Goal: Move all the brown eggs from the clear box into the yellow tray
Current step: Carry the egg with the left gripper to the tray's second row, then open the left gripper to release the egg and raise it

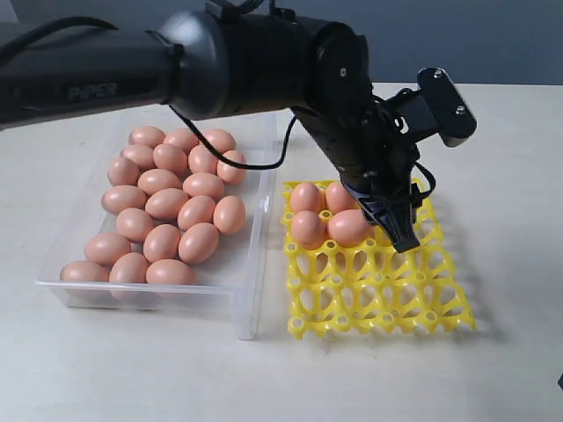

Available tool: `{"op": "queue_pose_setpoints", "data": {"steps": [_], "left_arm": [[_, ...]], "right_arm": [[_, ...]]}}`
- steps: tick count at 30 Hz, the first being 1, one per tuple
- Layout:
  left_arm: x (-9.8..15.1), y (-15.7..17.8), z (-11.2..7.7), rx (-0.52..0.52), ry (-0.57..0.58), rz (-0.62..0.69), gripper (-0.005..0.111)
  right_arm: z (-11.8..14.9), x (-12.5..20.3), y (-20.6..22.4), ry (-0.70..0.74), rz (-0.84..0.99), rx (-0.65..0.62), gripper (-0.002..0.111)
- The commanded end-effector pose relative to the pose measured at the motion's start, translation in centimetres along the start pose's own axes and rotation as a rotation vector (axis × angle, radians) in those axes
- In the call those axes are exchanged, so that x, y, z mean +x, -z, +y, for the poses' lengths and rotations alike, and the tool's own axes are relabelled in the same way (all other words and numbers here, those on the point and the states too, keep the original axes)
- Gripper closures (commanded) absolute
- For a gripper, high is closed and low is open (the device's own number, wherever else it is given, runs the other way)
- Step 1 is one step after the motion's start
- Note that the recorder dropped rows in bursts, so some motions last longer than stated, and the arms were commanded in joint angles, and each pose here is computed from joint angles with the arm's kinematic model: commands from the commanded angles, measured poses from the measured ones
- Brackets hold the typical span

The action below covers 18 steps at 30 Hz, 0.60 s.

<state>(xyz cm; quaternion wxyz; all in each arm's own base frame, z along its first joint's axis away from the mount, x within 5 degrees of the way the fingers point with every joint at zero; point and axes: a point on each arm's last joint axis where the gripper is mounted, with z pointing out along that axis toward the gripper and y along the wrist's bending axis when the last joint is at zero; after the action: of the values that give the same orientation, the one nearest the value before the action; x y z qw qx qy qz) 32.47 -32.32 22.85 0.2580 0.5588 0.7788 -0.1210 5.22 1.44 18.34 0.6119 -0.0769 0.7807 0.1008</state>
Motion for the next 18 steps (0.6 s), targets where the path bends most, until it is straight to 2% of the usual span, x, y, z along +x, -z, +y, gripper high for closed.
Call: {"op": "queue_pose_setpoints", "data": {"steps": [1,4,8,12,15,18], "left_arm": [[-0.1,-1.8,0.4,-0.075,0.059,0.140,0.054],[0.0,-2.9,0.8,-0.121,0.061,0.236,0.056],[-0.6,-4.0,0.7,-0.108,0.074,0.232,0.056],[0.0,-5.5,0.5,-0.118,0.040,0.276,0.056],[0.6,-6.0,1.1,-0.177,0.022,0.314,0.056],[0.7,-6.1,1.3,-0.188,0.028,0.320,0.056]], "right_arm": [[0.0,-0.2,0.0,0.002,-0.015,-0.001,0.107],[0.0,-0.2,0.0,0.002,-0.015,-0.001,0.107],[0.0,-0.2,0.0,0.002,-0.015,-0.001,0.107],[0.0,-0.2,0.0,0.002,-0.015,-0.001,0.107],[0.0,-0.2,0.0,0.002,-0.015,-0.001,0.107],[0.0,-0.2,0.0,0.002,-0.015,-0.001,0.107]]}}
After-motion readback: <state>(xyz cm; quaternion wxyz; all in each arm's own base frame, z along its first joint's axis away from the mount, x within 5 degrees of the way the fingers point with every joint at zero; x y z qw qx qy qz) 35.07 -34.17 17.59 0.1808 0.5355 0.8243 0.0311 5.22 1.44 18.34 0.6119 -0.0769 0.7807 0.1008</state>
